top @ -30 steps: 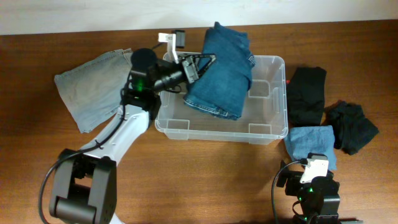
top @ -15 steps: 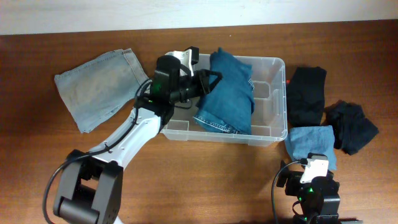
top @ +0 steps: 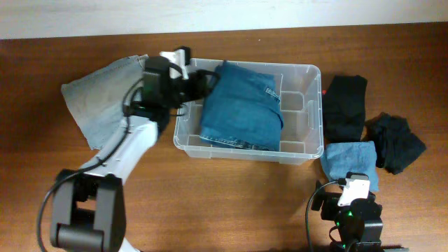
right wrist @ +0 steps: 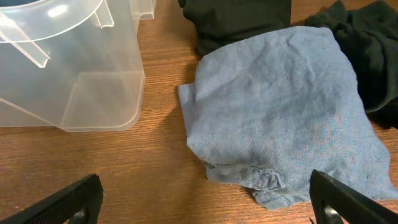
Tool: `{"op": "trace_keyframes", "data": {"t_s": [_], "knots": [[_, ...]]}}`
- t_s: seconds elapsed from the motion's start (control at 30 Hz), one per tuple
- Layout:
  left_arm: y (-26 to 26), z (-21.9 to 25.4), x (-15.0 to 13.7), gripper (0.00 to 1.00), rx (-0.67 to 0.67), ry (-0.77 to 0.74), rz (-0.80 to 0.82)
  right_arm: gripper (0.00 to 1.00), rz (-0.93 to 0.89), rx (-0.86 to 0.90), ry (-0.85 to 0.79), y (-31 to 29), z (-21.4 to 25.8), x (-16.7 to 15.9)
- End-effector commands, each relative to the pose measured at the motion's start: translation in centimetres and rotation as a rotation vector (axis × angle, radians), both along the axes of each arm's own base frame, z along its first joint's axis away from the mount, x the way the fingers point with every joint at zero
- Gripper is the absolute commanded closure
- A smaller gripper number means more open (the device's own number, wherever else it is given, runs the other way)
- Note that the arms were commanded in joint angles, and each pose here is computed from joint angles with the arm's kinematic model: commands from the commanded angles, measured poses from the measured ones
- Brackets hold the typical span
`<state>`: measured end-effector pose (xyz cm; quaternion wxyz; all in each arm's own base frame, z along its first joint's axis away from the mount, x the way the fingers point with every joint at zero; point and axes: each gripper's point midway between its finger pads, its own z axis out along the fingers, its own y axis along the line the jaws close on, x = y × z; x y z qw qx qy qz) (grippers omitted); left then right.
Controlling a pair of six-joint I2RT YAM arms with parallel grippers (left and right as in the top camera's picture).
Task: Pack container
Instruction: 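Lift the dark-blue jeans with the left gripper and drop into bin, then move the left gripper back to the light-blue jeans and grasp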
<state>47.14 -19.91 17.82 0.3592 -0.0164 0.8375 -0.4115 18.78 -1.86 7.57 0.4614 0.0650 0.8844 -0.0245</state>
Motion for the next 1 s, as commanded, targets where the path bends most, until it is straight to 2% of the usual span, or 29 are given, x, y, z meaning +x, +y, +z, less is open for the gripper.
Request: {"op": "trace_keyframes", "data": {"t_s": [0.0, 0.13, 0.23, 0.3, 0.4, 0.43, 0.47, 0.5, 0.6, 0.73, 0.97], "knots": [[4.5, 5.5, 0.6, 0.46, -0.072, -0.114, -0.032, 0.02, -0.010, 0.005, -0.003, -0.1, 0.0, 0.0], [9.4, 7.5, 0.2, 0.43, -0.108, -0.160, -0.039, 0.02, -0.010, 0.005, -0.003, -0.1, 0.0, 0.0], [12.9, 7.7, -0.4, 0.44, -0.062, -0.161, 0.010, 0.02, -0.010, 0.005, -0.003, -0.1, 0.0, 0.0], [15.4, 6.8, -0.9, 0.43, 0.025, -0.127, 0.084, 0.01, -0.010, 0.005, -0.003, -0.1, 0.0, 0.0], [20.8, 4.0, -2.5, 0.43, 0.246, 0.018, 0.304, 0.02, -0.010, 0.005, -0.003, -0.1, 0.0, 0.0], [22.9, 3.2, -3.4, 0.37, 0.320, 0.076, 0.395, 0.02, -0.010, 0.005, -0.003, -0.1, 0.0, 0.0], [26.5, 2.4, -5.3, 0.01, 0.429, 0.166, 0.536, 0.02, -0.010, 0.005, -0.003, -0.1, 0.0, 0.0], [27.8, 2.2, -6.2, 0.01, 0.455, 0.196, 0.578, 0.02, -0.010, 0.005, -0.003, -0.1, 0.0, 0.0], [30.6, 1.3, -8.1, 0.01, 0.536, 0.238, 0.573, 0.01, -0.010, 0.005, -0.003, -0.1, 0.0, 0.0], [34.3, -1.4, -9.8, 0.00, 0.477, 0.353, 0.623, 0.02, -0.010, 0.005, -0.003, -0.1, 0.0, 0.0], [36.8, -7.3, -9.0, 0.01, 0.256, 0.409, 0.545, 0.01, -0.010, 0.005, -0.003, -0.1, 0.0, 0.0]]}}
